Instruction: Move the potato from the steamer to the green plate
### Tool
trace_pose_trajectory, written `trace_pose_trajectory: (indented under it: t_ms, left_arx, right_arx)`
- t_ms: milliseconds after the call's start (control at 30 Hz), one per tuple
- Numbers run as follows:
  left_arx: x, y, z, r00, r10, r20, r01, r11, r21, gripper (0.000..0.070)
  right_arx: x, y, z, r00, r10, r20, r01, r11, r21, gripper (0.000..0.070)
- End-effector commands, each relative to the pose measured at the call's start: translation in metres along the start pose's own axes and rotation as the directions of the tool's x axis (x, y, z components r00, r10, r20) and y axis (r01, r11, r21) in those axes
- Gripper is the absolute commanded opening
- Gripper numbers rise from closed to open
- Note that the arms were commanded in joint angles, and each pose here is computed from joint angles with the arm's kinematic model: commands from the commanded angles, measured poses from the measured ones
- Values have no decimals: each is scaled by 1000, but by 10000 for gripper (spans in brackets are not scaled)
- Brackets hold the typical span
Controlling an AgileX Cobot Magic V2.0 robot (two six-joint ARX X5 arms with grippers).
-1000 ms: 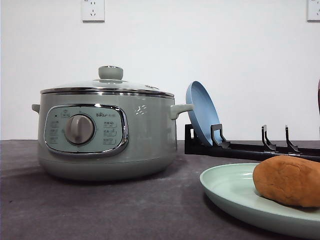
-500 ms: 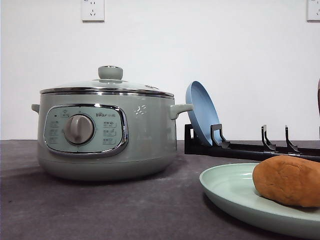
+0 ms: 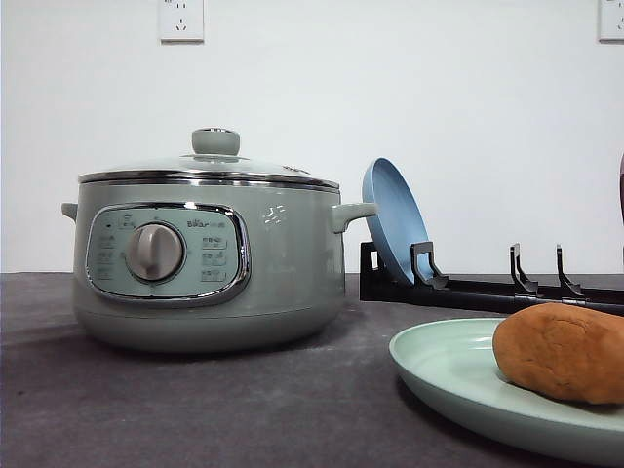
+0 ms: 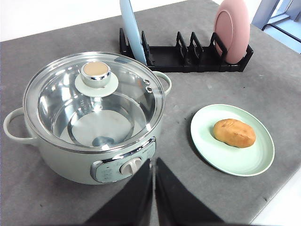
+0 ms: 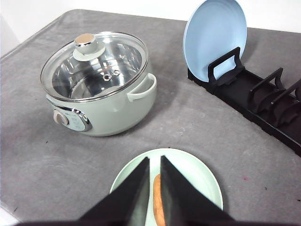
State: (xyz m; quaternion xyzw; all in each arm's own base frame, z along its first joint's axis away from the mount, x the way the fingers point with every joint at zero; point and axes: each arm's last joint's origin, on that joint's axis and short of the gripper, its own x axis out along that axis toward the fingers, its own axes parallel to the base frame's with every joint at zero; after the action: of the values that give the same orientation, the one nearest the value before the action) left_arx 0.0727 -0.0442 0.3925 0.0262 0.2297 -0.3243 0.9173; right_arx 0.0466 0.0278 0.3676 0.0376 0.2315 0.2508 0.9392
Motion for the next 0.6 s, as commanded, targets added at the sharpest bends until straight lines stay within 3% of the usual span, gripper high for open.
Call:
trace_pose_trajectory:
  t_ms: [0,367,567]
  left_arx:
    - [-2,-1,3,1000,-7,19,7,1000,5,0]
    - [-2,-1,3,1000,-4,21,4,1000,5,0]
    - [3,10,-11,994,94,52,-92,995,-39,0]
  right_arx:
    - [-2,1,4,1000,8,20,-8,1000,-4,28]
    - [-2,1,4,1000,8,20,-8,1000,-4,28]
    - [-2,1,4,1000,8,20,-7,1000,-4,28]
